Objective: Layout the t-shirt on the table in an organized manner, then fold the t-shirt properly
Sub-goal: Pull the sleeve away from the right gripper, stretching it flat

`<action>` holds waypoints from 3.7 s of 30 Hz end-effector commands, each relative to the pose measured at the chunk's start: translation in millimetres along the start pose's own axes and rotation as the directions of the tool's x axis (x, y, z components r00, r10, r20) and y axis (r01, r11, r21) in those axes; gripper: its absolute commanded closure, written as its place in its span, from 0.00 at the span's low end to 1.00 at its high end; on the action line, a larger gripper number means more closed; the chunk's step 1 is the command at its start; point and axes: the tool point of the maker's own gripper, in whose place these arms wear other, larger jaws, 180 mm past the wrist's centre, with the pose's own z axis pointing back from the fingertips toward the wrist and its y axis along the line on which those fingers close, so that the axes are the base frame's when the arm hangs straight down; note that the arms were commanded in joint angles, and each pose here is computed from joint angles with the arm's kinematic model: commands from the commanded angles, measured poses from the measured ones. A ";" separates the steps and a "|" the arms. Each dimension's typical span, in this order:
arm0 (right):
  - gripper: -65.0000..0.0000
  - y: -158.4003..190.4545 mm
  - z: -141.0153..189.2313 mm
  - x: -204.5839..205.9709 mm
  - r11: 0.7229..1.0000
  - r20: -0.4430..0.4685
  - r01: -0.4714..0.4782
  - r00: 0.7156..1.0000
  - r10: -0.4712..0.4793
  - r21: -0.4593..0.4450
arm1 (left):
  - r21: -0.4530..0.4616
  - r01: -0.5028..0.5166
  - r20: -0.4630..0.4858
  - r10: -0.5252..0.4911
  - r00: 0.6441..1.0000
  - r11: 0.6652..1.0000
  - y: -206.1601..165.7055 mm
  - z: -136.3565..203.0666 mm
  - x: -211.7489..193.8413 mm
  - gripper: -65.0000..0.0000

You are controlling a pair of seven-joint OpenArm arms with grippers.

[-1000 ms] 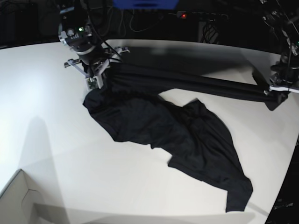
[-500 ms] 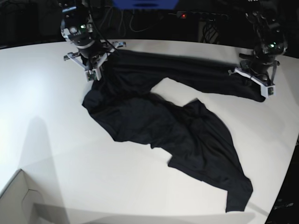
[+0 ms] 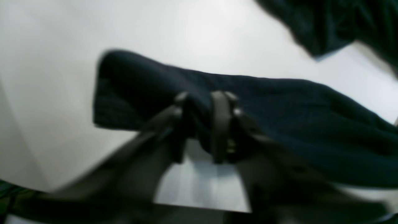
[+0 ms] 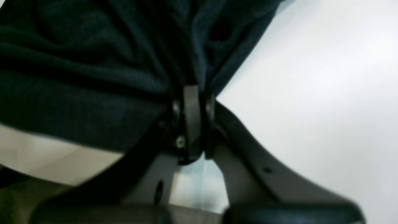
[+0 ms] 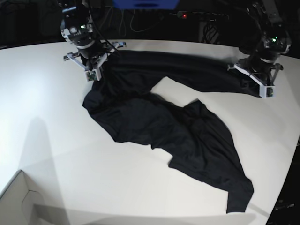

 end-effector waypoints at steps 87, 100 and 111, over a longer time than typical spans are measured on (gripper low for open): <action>1.00 -1.5 0.5 -0.2 1.000 -0.010 0.004 1.000 -0.004 -0.014 | 0.208 -0.099 0.000 0.101 0.995 0.973 141.2 -41.5 32.6 1.00; 1.00 18.5 17.5 11.5 0.999 0.037 0.026 0.999 -0.027 0.027 | 0.203 -0.089 -0.006 0.092 0.996 0.975 139.2 -42.8 30.3 1.00; 0.67 29.2 41.8 39.1 0.998 0.129 0.014 0.991 -0.021 0.057 | 0.205 -0.089 -0.012 0.093 0.996 0.975 139.9 -42.1 27.5 1.00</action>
